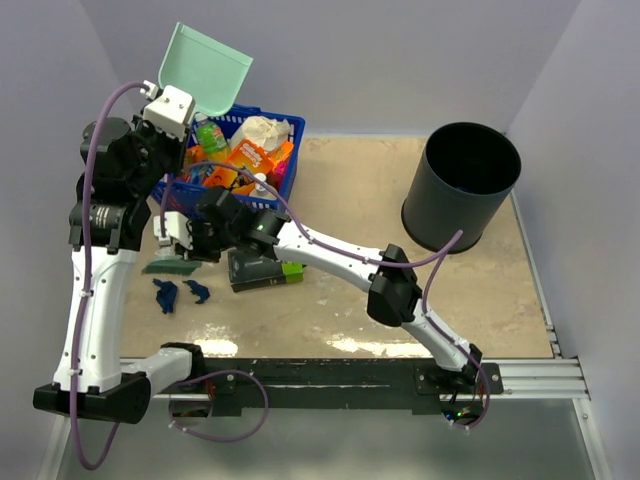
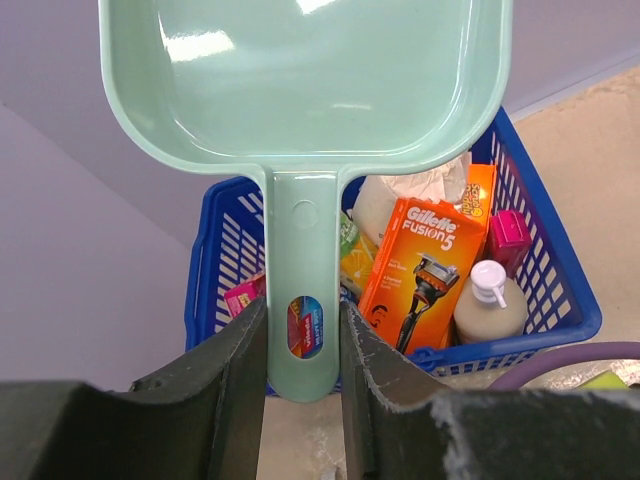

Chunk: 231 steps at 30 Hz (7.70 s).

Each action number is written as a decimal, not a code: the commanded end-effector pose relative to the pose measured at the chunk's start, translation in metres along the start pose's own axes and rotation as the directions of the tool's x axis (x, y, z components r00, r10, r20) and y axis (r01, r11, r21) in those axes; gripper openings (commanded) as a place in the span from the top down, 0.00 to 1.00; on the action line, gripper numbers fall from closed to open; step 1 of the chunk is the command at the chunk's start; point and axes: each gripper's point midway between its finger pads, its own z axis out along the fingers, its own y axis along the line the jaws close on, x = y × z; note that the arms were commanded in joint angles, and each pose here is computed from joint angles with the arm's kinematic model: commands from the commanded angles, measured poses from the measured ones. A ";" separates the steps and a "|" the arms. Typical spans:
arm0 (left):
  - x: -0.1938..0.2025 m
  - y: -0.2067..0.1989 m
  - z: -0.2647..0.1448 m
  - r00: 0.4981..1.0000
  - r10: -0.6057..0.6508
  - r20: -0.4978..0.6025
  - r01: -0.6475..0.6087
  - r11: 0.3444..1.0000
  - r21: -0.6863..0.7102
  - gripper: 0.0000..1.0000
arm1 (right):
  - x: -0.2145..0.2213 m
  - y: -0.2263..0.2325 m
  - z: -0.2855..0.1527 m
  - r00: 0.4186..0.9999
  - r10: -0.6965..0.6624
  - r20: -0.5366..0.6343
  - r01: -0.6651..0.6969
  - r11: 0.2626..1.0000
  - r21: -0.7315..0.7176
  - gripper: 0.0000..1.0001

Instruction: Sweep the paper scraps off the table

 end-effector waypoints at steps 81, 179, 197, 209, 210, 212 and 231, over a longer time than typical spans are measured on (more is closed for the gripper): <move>-0.066 -0.011 0.011 0.985 -0.050 0.167 0.026 0.989 0.144 1.00 | -0.044 -0.096 0.019 0.825 -0.563 0.052 0.491 0.758 0.429 1.00; -0.013 -0.092 0.065 0.993 0.011 0.119 -0.057 0.919 0.391 1.00 | 0.143 0.039 -0.352 0.895 0.001 -0.445 0.001 1.000 0.006 1.00; -0.015 -0.026 0.059 0.996 0.019 0.083 -0.023 0.999 0.041 1.00 | 0.097 0.055 -0.254 0.553 0.831 -0.070 -0.828 0.538 -0.158 1.00; -0.017 -0.043 0.045 0.986 0.116 0.123 -0.133 0.982 0.138 1.00 | 0.175 0.073 -0.244 0.323 0.928 -0.184 -0.931 0.346 0.113 1.00; -0.017 -0.047 0.046 0.984 0.122 0.131 -0.142 0.977 0.161 1.00 | 0.184 0.070 -0.248 0.333 0.925 -0.182 -0.919 0.361 0.156 1.00; -0.011 -0.059 0.049 0.985 0.114 0.129 -0.141 0.966 0.218 1.00 | 0.205 0.066 -0.261 0.315 0.933 -0.176 -0.887 0.355 0.294 1.00; 0.104 -0.194 -0.011 0.908 0.417 0.041 -0.294 0.565 0.770 1.00 | 0.183 -0.021 -0.430 0.572 0.804 0.160 -0.700 0.377 0.607 1.00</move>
